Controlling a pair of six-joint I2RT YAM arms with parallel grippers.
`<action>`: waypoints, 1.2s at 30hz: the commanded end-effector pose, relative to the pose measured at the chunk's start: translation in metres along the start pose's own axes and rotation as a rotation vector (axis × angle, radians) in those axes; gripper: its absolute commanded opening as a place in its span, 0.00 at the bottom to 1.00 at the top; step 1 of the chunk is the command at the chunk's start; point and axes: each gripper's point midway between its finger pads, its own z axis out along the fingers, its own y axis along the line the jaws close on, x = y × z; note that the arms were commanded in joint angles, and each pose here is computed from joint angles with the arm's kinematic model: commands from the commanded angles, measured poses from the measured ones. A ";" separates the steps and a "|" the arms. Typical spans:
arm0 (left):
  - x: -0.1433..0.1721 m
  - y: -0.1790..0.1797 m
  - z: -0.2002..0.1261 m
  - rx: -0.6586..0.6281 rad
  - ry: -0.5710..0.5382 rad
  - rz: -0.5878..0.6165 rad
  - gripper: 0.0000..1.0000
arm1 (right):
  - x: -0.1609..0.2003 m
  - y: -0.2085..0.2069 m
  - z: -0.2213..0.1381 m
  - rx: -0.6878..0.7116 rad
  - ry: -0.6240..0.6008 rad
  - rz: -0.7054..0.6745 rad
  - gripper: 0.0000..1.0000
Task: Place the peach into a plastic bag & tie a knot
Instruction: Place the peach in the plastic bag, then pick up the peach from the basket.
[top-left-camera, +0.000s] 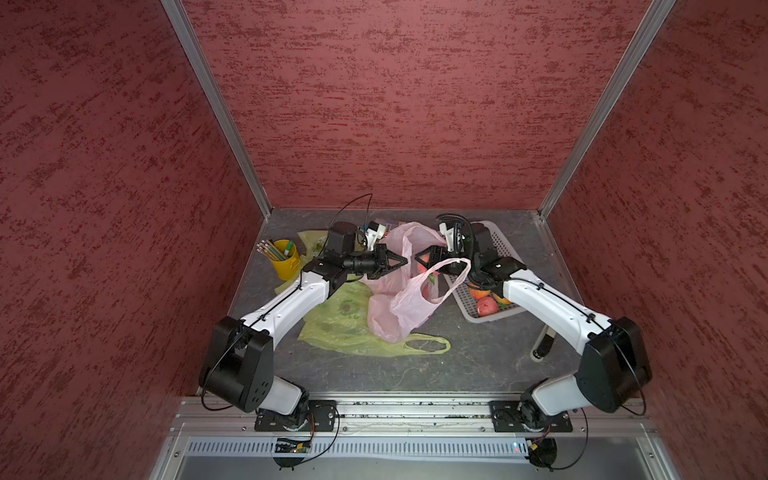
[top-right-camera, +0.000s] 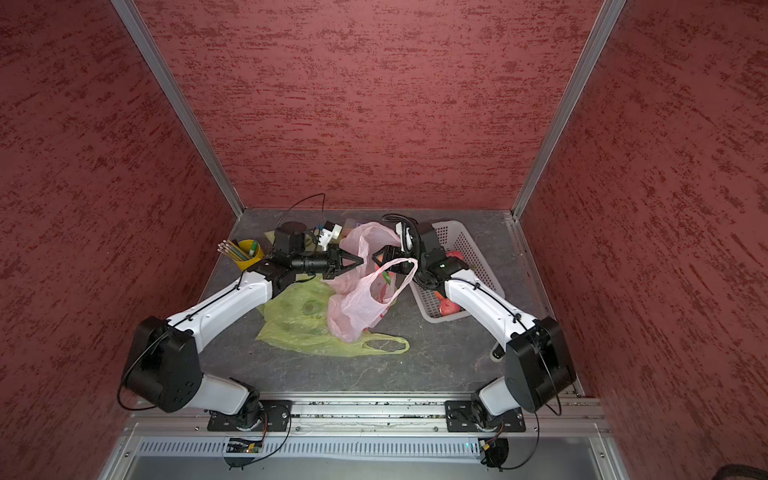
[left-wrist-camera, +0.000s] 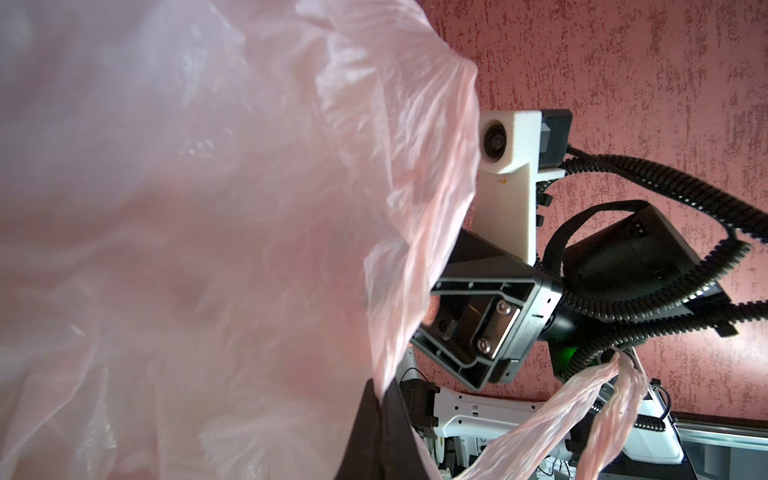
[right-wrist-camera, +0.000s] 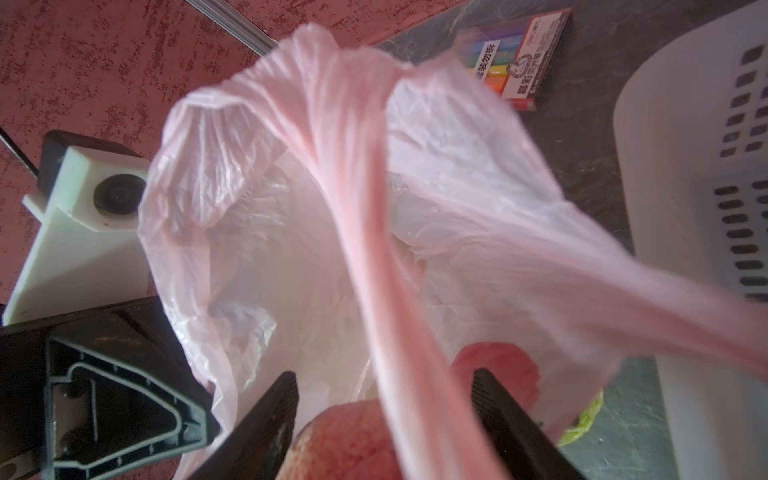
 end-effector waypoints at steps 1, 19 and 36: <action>-0.003 -0.005 0.001 0.030 -0.008 0.020 0.00 | -0.012 0.009 -0.006 0.006 -0.043 0.005 0.75; -0.003 0.017 -0.005 -0.003 -0.006 0.005 0.00 | -0.051 -0.072 -0.149 0.436 -0.372 0.020 0.69; 0.002 0.022 -0.004 0.005 0.016 0.010 0.00 | 0.028 -0.225 -0.075 0.777 -0.090 0.165 0.79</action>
